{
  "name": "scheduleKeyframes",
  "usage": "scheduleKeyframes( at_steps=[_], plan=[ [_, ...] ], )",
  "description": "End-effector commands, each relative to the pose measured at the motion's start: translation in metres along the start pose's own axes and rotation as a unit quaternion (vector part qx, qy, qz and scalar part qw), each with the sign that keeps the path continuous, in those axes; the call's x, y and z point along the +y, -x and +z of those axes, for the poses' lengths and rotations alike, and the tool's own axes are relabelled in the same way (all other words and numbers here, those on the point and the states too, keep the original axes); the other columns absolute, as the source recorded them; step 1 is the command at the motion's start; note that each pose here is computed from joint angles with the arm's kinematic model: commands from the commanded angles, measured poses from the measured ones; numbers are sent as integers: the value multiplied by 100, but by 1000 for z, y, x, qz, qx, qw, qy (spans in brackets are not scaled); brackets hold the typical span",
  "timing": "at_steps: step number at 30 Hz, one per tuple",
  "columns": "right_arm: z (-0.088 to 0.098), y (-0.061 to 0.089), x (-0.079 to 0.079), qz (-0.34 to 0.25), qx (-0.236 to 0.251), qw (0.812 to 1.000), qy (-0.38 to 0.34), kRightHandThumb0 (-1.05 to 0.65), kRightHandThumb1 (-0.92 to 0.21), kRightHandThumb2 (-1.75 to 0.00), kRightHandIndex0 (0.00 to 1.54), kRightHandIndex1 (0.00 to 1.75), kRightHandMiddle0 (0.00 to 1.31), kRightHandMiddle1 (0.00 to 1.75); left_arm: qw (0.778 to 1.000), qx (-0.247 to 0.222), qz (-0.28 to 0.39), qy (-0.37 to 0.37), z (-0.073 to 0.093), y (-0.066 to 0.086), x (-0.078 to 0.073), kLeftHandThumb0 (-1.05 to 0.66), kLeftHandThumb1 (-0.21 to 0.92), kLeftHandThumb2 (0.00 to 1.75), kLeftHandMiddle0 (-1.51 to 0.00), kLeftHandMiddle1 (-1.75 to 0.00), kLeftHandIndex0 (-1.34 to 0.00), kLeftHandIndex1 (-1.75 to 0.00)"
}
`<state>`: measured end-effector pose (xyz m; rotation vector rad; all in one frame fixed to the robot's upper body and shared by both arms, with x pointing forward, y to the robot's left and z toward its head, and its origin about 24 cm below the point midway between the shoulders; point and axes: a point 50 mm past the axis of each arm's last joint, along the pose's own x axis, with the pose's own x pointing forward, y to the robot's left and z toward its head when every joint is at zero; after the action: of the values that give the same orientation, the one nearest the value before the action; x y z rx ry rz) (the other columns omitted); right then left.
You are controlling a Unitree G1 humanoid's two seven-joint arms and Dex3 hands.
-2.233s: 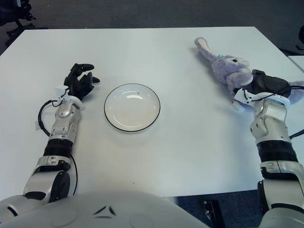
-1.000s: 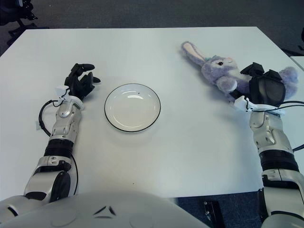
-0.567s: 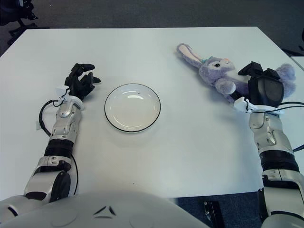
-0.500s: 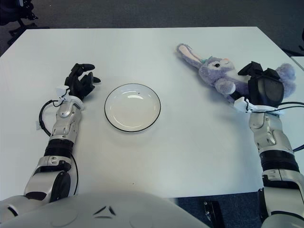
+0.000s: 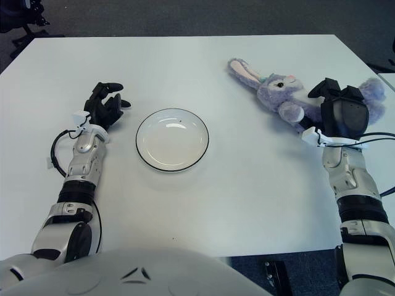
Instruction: Put the doll into the plate.
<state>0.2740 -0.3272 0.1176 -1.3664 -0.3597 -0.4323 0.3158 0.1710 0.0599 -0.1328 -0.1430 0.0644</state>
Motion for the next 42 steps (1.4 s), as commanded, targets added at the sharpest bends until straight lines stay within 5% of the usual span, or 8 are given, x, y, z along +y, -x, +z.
scheduleKeyframes(
  at_steps=[1, 18, 20, 24, 42],
  plan=[
    [11, -13, -9, -31, -41, 999, -2, 0, -30, -133, 58, 175, 46, 170, 999, 32, 9, -1, -15, 7, 3, -1, 68, 68, -55, -157, -41, -136],
    [57, -33, -22, -69, -144, 986, -51, 0, -32, -130, 56, 175, 46, 169, 1000, 29, 11, -3, -14, 7, 0, -1, 66, 73, -54, -159, -42, -137],
    [65, -35, -25, -74, -160, 982, -62, 24, -45, -114, 49, 175, 50, 172, 1000, 29, 11, -3, -14, 7, -1, -1, 65, 73, -53, -160, -42, -137],
    [77, -40, -29, -92, -192, 974, -74, 36, -52, -105, 45, 175, 52, 174, 999, 29, 12, -4, -14, 7, -1, -1, 65, 73, -53, -160, -43, -136],
    [99, -56, -39, -128, -235, 959, -99, 40, -54, -102, 44, 175, 55, 175, 999, 30, 14, -4, -14, 8, -3, -1, 65, 74, -53, -161, -44, -136]
  ],
)
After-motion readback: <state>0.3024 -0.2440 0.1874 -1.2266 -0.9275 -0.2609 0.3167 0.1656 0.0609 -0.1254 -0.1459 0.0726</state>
